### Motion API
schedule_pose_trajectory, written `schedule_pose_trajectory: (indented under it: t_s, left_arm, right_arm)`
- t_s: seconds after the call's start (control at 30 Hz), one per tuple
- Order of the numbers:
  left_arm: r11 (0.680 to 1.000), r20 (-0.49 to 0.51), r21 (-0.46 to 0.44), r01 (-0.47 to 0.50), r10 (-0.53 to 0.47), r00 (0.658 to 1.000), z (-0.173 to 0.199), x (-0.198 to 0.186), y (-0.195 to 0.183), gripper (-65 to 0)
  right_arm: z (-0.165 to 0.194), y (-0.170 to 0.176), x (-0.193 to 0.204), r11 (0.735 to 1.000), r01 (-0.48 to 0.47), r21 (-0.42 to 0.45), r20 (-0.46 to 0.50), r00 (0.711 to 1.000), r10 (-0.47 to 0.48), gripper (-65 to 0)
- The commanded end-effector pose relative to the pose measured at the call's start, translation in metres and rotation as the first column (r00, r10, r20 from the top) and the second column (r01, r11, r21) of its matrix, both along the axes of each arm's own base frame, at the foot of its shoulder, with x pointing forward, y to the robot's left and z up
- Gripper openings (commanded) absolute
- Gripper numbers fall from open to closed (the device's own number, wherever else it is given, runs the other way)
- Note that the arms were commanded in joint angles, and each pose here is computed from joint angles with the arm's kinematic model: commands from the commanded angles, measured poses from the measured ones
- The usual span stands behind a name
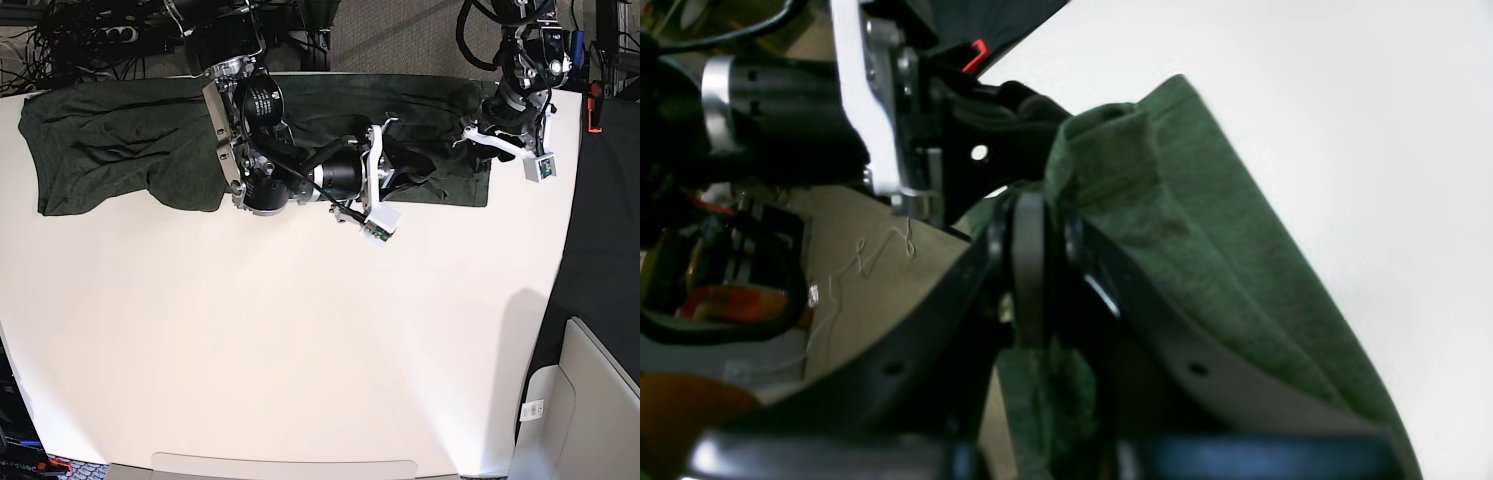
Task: Fold the T-shirt properly
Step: 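Drag the sleeve with the right gripper across the shirt toward the left gripper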
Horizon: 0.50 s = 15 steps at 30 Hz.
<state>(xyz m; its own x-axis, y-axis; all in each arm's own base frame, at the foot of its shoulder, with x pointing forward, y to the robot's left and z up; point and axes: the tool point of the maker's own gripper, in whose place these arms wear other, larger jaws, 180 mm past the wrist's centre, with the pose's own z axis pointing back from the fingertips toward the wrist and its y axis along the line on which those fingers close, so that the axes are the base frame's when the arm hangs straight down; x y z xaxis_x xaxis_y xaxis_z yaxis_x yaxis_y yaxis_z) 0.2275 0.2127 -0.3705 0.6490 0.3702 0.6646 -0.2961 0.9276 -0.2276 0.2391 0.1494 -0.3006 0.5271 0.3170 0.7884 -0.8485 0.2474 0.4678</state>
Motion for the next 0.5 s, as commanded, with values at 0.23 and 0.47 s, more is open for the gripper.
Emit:
schedule_pose_trajectory:
  t_s: [0.23,0.47]
  left_arm:
    - [1.000,0.037,0.019,-0.004,0.004,0.999,0.0095,0.0052,0.0050,-36.1]
    - [1.000,0.037,0.019,-0.004,0.004,0.999,0.0095,0.0052,0.0050,-36.1]
  right_arm:
    - [0.0145,0.0137,0.0057,0.998,-0.033,0.046,0.022,0.999,0.033,-64.2]
    - [0.0119,0.0122,0.0026,0.999,-0.050,0.021,0.021,0.999,0.050,-34.7]
